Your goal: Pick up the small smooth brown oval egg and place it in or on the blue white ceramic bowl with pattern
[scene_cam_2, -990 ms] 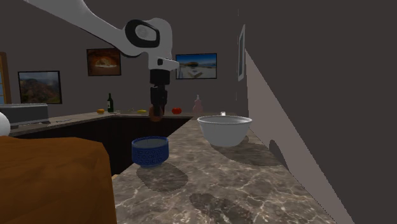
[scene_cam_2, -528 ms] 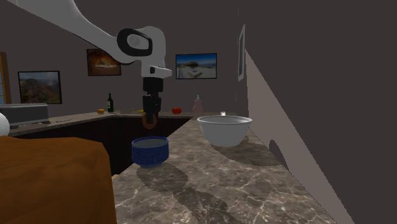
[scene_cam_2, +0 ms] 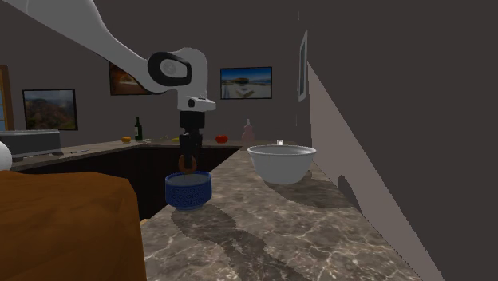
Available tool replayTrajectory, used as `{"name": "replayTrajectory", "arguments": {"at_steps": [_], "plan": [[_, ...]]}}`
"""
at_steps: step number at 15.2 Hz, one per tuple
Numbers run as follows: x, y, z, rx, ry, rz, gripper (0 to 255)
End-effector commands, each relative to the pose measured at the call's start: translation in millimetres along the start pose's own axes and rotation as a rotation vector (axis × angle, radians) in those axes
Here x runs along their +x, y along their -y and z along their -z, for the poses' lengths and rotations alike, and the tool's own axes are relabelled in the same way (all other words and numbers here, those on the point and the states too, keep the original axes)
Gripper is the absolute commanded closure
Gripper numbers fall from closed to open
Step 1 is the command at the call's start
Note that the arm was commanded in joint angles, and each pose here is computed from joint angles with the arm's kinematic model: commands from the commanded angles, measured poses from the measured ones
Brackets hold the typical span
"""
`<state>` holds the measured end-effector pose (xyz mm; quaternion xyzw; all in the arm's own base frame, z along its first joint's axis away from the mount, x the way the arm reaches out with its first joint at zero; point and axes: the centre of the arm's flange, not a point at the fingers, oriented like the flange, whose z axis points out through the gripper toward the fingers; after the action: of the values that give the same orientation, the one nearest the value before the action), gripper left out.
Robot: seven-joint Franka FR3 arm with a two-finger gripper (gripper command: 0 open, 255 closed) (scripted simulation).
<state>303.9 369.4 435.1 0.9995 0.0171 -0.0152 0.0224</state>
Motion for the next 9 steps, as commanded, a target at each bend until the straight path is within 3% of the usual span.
{"name": "replayTrajectory", "arguments": {"at_steps": [1,8,9], "plan": [[0.3,-0.6,-5.3,0.000,0.000,0.000,255],[0.3,-0.5,-5.3,0.000,0.000,0.000,255],[0.3,-0.5,-5.3,0.000,0.000,0.000,0]]}}
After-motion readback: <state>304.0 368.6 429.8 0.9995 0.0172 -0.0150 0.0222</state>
